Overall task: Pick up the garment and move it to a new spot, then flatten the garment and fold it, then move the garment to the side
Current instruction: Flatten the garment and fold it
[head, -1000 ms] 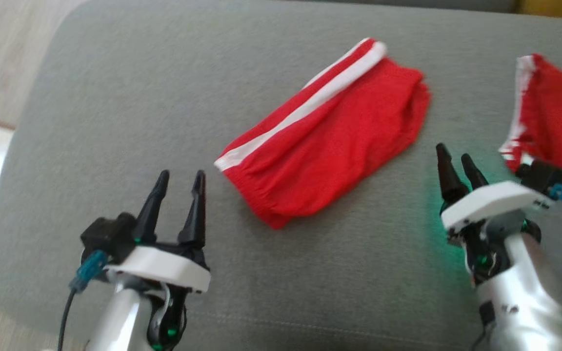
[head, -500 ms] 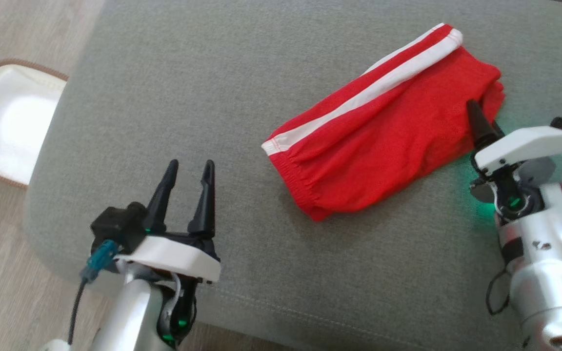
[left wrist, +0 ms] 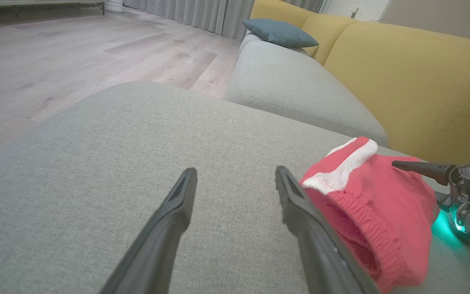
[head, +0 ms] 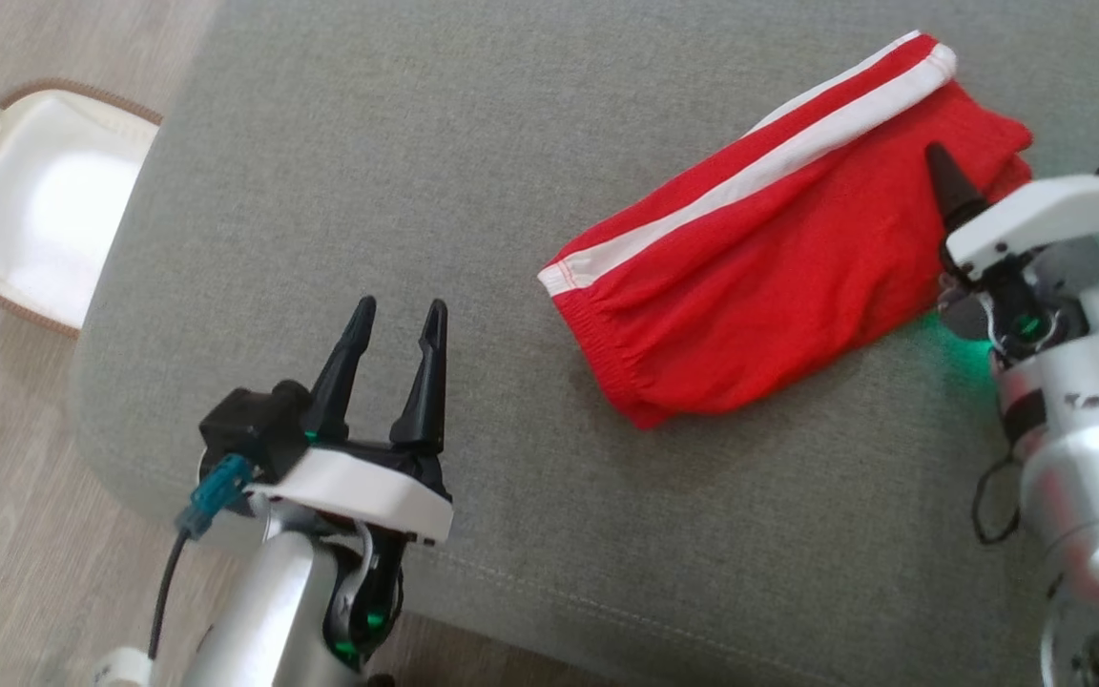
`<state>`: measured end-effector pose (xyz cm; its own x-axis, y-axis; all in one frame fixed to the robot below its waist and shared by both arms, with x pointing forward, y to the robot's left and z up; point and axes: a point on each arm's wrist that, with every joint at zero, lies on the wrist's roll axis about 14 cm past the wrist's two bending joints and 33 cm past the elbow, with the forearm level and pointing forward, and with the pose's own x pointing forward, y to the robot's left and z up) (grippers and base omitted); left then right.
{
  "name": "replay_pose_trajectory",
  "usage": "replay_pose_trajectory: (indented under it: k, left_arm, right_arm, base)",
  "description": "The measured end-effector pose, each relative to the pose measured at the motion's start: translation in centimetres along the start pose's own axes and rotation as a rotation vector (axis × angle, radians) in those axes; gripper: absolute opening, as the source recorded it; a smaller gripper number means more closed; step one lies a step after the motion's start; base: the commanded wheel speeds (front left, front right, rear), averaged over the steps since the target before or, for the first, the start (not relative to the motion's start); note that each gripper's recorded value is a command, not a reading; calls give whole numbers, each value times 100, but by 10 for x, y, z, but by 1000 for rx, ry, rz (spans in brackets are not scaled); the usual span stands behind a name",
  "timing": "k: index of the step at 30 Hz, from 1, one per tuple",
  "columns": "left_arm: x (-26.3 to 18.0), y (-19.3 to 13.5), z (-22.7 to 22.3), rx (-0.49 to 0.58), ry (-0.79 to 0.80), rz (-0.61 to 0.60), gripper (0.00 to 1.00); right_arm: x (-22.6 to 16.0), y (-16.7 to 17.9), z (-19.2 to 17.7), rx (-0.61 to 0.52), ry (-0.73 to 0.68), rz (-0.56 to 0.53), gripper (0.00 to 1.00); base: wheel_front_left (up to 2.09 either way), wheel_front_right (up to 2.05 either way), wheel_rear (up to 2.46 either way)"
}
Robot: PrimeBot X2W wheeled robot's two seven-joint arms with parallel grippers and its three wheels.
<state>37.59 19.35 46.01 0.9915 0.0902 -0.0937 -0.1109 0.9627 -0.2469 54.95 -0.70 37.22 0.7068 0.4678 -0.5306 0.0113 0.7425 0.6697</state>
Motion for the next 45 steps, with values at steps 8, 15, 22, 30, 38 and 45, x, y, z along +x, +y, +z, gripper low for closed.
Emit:
replay_pose_trajectory:
  k: [8, 15, 22, 30, 38, 45]
  left_arm:
    - [1, 5, 0, 2, 3, 19, 100]
    - [0, 3, 6, -2, -17, 15, 100]
    - [3, -11, 12, -13, -39, -32, 100]
    - [-3, -30, 5, -20, -26, -93, 100]
    - [-15, -42, 6, -30, -34, -135, 100]
    - [-23, -58, 7, -29, -39, -189, 100]
  right_arm:
    - [15, 6, 5, -28, 38, -19, 0]
    - [7, 7, 9, 17, 3, -29, 0]
    - [-19, -5, 16, 134, -131, -41, 0]
    - [-74, -52, 26, 231, -340, -115, 0]
    - [-136, -98, 13, 315, -481, -196, 0]
    - [-167, -108, -5, 331, -541, -212, 0]
  base:
    - [0, 0, 0]
    - [0, 0, 0]
    - [0, 0, 0]
    - [0, 0, 0]
    - [0, 0, 0]
    - [0, 0, 0]
